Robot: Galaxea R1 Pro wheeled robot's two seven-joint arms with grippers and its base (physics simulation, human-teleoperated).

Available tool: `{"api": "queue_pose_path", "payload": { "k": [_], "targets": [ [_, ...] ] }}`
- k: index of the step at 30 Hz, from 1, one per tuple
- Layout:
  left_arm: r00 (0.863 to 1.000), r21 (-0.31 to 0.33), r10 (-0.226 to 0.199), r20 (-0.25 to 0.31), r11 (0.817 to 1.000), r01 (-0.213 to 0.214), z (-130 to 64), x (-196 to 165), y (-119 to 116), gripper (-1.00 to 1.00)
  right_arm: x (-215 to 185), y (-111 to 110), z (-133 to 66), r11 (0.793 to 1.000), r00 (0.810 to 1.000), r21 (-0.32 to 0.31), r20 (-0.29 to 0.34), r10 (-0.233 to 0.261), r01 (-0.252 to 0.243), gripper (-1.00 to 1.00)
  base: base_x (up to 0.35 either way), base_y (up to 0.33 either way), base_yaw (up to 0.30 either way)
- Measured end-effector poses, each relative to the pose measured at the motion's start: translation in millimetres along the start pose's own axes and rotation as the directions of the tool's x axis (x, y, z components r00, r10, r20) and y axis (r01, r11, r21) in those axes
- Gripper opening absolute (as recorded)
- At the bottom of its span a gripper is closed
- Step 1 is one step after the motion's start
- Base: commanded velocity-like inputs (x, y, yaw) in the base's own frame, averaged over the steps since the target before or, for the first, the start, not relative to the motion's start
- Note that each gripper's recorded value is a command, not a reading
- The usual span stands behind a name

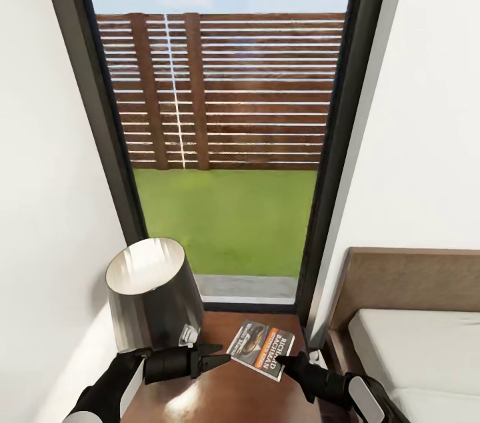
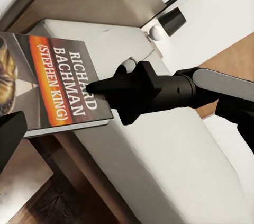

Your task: In the bedroom, move the book from the bed onto either nightstand, and place the two sandals side by side next to the bed.

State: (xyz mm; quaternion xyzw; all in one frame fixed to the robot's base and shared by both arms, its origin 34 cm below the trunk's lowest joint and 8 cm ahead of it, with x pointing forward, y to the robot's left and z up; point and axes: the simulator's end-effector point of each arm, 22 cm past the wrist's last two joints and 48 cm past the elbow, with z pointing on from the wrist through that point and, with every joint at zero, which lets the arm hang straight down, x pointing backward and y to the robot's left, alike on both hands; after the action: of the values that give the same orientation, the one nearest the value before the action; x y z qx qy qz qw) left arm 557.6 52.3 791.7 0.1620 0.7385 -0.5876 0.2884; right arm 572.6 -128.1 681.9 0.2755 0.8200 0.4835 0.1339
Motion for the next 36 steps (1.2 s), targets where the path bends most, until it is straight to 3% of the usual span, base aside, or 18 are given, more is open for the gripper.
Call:
{"api": "queue_pose_path", "payload": {
  "k": [36],
  "targets": [
    [1.000,0.000,0.000,0.000,1.000,0.000,8.1,39,46,1.00,-1,-53,29.0,1.000,1.000,-0.001,0.001,-0.002,0.002,-1.00,0.000,0.000,0.000]
  ]
}}
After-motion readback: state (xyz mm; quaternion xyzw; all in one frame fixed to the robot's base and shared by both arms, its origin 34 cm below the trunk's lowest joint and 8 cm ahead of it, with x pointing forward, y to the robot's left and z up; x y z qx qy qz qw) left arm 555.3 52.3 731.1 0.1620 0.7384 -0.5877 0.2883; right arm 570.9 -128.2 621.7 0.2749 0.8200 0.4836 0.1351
